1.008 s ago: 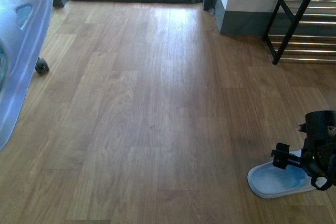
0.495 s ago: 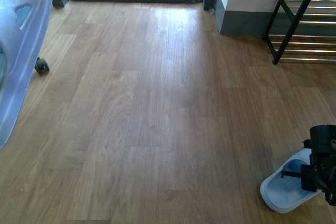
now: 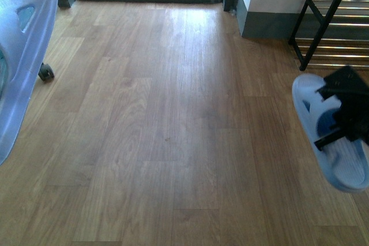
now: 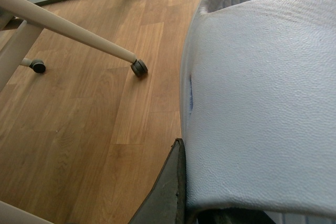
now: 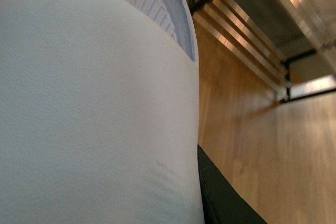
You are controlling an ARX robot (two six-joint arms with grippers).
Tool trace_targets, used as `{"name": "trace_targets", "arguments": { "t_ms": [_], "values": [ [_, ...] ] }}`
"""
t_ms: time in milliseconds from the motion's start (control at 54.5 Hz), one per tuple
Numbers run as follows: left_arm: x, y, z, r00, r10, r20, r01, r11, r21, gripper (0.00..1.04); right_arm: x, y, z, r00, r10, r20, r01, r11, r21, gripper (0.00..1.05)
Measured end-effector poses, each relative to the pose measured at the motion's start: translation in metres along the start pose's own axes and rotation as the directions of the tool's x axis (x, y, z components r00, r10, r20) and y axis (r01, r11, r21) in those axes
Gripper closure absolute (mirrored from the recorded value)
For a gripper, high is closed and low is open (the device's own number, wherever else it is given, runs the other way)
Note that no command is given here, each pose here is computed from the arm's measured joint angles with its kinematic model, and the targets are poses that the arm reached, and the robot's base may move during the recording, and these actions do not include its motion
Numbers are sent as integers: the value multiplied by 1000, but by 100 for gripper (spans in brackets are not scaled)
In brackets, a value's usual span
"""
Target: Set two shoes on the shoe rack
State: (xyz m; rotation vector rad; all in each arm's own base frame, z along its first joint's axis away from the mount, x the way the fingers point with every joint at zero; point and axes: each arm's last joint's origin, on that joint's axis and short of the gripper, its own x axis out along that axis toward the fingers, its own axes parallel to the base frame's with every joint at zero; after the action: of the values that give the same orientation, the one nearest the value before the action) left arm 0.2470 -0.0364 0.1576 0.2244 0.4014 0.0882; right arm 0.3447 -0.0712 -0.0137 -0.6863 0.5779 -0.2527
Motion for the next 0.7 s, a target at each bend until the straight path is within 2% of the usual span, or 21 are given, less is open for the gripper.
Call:
{"name": "trace_targets", "arguments": {
  "t_ms": [18,110,220,348,550,697],
  "values": [
    [0,0,0,1000,0,0,0,1000,0,103,-15,-7,12,999,4,41,-4,1000,-3,103],
    [0,0,0,1000,0,0,0,1000,0,103,-58,-23,34,993,36,109,-36,999,0,103],
    [0,0,0,1000,0,0,0,1000,0,103,-105,-40,49,985,81,152,-87,996,33,103],
    [0,0,0,1000,0,0,0,1000,0,103,-157,-65,62,976,86,202,-109,988,105,103],
    [0,0,0,1000,0,0,0,1000,0,103,-218,-95,69,957,37,286,-110,963,244,103],
    [0,0,0,1000,0,0,0,1000,0,103,-248,-98,59,954,18,299,-126,930,345,103]
  ]
}}
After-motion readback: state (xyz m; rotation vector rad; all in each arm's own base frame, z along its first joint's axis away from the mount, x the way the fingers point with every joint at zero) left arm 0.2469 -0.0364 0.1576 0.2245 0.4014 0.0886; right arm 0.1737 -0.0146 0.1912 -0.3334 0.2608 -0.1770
